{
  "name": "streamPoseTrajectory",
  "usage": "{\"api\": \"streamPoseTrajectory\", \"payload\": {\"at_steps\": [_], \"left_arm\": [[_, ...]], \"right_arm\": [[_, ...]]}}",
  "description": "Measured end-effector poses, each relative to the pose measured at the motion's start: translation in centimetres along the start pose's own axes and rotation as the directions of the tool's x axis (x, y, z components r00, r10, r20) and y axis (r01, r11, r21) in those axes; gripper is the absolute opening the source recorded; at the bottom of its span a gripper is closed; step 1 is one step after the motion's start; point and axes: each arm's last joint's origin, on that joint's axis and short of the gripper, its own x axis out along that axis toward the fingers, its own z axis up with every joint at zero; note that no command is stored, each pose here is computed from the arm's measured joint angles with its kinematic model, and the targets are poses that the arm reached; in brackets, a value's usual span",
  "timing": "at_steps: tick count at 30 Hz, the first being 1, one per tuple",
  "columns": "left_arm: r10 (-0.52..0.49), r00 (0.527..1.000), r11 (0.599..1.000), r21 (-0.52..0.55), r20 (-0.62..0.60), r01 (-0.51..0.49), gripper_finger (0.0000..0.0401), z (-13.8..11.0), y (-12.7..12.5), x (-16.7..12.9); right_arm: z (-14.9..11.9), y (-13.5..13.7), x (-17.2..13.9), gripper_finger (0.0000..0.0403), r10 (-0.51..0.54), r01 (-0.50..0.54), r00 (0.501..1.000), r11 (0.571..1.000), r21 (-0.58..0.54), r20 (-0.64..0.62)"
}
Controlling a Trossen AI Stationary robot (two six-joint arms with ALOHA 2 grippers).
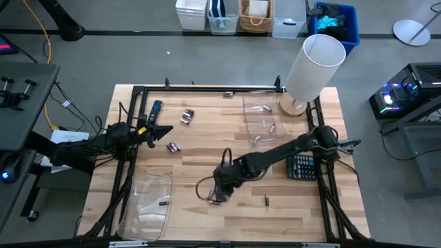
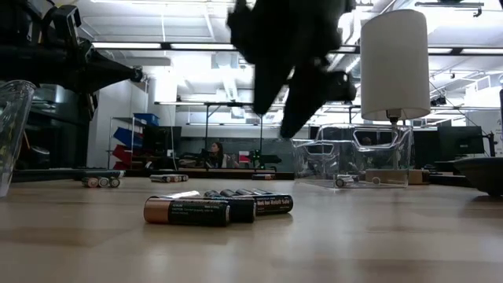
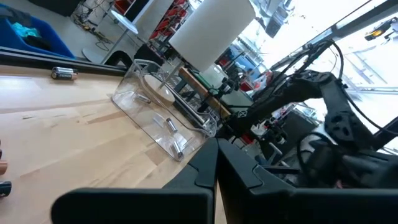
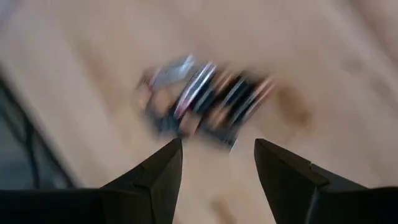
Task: Sort batteries
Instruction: Put the brown battery into the left transparent bin
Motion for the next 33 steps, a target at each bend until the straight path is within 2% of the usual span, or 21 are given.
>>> {"api": "streamPoseTrajectory", "payload": {"at_steps": [3, 7, 15, 19, 33], "left_arm": [[0.0, 1.0, 1.0, 0.0, 0.0, 0.0, 0.0, 0.0, 0.0, 0.0], [0.0, 1.0, 1.0, 0.0, 0.0, 0.0, 0.0, 0.0, 0.0, 0.0], [0.001, 1.0, 1.0, 0.0, -0.001, -0.001, 0.0, 0.0, 0.0, 0.0], [0.001, 1.0, 1.0, 0.0, -0.001, -0.001, 0.0, 0.0, 0.0, 0.0], [0.001, 1.0, 1.0, 0.0, -0.001, -0.001, 0.0, 0.0, 0.0, 0.0]], "right_arm": [[1.0, -1.1, 0.3, 0.0192, -0.049, 0.042, 0.997, 0.992, 0.116, 0.063], [1.2, -1.6, 0.7, 0.0185, -0.085, 0.072, 0.994, 0.983, 0.171, 0.071], [-0.2, -1.8, 3.5, 0.018, -0.148, 0.148, 0.989, 0.96, 0.238, -0.018], [0.1, -1.7, 3.5, 0.018, -0.151, 0.139, 0.988, 0.952, 0.273, 0.023], [0.0, -1.7, 5.4, 0.018, -0.12, 0.12, 0.993, 0.945, 0.305, -0.019]]}}
